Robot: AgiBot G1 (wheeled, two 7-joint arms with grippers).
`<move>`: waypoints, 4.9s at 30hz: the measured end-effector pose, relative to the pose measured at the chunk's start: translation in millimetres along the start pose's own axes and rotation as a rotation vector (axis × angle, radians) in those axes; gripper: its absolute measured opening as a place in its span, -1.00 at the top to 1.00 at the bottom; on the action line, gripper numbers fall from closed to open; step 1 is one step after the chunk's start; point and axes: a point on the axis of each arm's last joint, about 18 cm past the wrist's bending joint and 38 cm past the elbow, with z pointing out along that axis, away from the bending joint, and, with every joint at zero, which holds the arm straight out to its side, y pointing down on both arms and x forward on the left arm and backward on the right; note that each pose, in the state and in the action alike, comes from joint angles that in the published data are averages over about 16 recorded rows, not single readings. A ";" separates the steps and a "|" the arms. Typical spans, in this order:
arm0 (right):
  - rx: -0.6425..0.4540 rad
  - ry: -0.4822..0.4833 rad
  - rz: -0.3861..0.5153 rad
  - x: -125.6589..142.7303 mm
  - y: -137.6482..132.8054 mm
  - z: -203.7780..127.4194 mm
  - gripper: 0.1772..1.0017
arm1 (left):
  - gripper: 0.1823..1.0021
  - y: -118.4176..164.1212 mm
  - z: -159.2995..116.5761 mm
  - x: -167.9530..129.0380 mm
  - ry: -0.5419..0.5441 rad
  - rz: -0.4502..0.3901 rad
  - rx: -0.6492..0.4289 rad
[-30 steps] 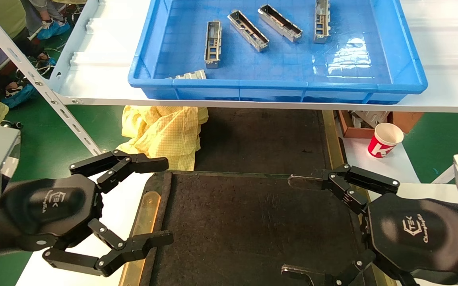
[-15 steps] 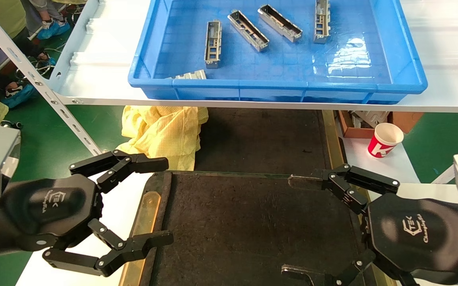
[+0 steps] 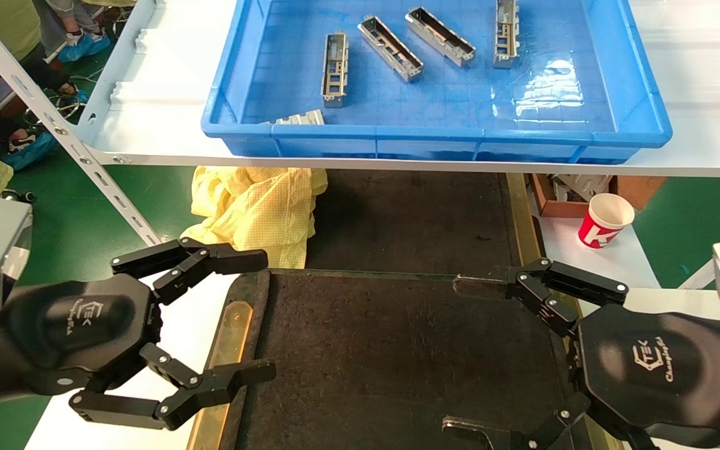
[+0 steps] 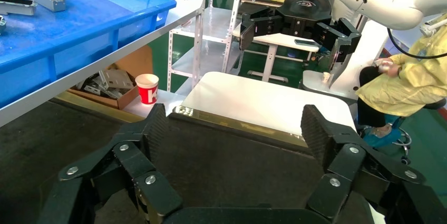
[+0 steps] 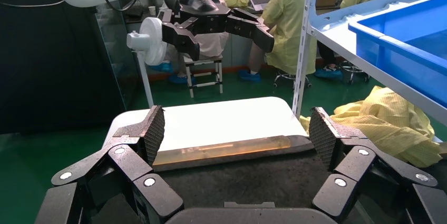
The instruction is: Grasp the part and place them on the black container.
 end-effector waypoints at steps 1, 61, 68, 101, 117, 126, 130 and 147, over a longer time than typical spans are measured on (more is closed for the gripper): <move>0.000 0.000 0.000 0.0 0.0 0.0 -1.00 | -0.89 0.0 0.0 0.0 0.000 0.000 0.000; -0.139 0.438 -0.145 214.4 -114.1 49.3 -1.00 | 0.98 0.0 0.0 0.0 0.000 0.000 0.000; -0.222 0.540 -0.201 248.7 -113.4 62.0 -1.00 | 0.98 0.0 0.0 0.0 0.000 0.000 0.000; -0.323 0.736 -0.232 293.6 -75.2 100.9 -0.99 | 0.98 0.0 0.0 0.0 0.000 0.000 0.000; -0.298 0.760 -0.203 295.7 -66.6 104.8 -0.71 | 0.98 0.0 0.0 0.0 0.000 0.000 0.000; -0.291 0.762 -0.192 295.7 -63.1 108.5 -0.30 | 0.98 0.0 0.0 0.0 0.000 0.000 0.000; -0.292 0.762 -0.188 295.6 -60.4 109.7 -0.06 | 0.98 0.0 0.0 0.0 0.000 0.000 0.000; -0.267 0.766 -0.197 296.0 -71.2 101.9 0.61 | 0.98 0.0 0.0 0.0 0.000 0.000 0.000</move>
